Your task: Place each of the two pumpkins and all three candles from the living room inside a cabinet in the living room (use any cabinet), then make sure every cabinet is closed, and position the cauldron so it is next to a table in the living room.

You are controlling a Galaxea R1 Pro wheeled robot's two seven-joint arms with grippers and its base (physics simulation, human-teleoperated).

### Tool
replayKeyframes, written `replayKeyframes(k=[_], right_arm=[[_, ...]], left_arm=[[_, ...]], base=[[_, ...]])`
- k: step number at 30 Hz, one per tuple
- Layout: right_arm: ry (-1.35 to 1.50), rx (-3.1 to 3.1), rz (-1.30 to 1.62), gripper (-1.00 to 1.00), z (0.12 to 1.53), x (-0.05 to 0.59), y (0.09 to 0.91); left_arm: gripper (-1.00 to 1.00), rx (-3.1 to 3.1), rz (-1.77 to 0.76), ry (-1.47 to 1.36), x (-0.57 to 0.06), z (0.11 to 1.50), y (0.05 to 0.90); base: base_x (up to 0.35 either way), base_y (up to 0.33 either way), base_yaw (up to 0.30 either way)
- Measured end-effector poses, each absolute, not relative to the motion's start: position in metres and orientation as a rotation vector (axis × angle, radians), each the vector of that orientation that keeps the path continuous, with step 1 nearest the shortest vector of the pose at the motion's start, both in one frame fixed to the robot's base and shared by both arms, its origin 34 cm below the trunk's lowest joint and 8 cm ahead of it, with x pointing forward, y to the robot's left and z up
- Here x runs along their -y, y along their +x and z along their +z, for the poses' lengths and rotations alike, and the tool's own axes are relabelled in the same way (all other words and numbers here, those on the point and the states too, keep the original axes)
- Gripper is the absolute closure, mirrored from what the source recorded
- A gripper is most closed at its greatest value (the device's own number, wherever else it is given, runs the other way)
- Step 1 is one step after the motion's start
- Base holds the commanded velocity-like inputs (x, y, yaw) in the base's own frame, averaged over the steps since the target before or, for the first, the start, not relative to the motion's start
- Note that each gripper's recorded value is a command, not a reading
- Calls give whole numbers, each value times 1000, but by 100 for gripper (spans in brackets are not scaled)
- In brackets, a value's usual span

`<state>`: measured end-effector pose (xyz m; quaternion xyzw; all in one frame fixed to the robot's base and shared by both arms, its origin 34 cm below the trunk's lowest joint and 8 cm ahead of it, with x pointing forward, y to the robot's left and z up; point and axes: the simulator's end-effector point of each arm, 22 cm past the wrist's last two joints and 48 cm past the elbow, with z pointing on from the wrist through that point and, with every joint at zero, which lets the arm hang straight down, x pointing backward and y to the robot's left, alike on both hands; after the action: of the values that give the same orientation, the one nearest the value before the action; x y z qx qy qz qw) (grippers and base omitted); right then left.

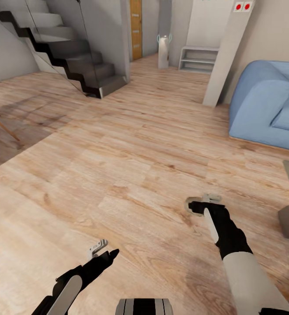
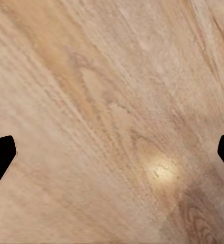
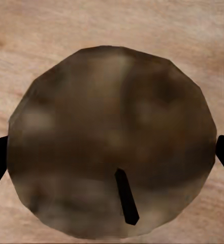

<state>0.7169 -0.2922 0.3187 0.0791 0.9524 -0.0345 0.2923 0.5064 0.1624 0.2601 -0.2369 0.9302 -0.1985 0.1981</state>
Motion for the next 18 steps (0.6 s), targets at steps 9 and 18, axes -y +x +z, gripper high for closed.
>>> replayKeyframes(k=[9, 18], right_arm=[[130, -2290, 53, 100, 440, 277, 729], [45, -2318, 252, 100, 479, 238, 687]], left_arm=[[-100, -2526, -522, -677, -176, 276, 520], [-100, -2462, -494, -741, -199, 290, 521]], base=[[0, 0, 0], [0, 0, 98]])
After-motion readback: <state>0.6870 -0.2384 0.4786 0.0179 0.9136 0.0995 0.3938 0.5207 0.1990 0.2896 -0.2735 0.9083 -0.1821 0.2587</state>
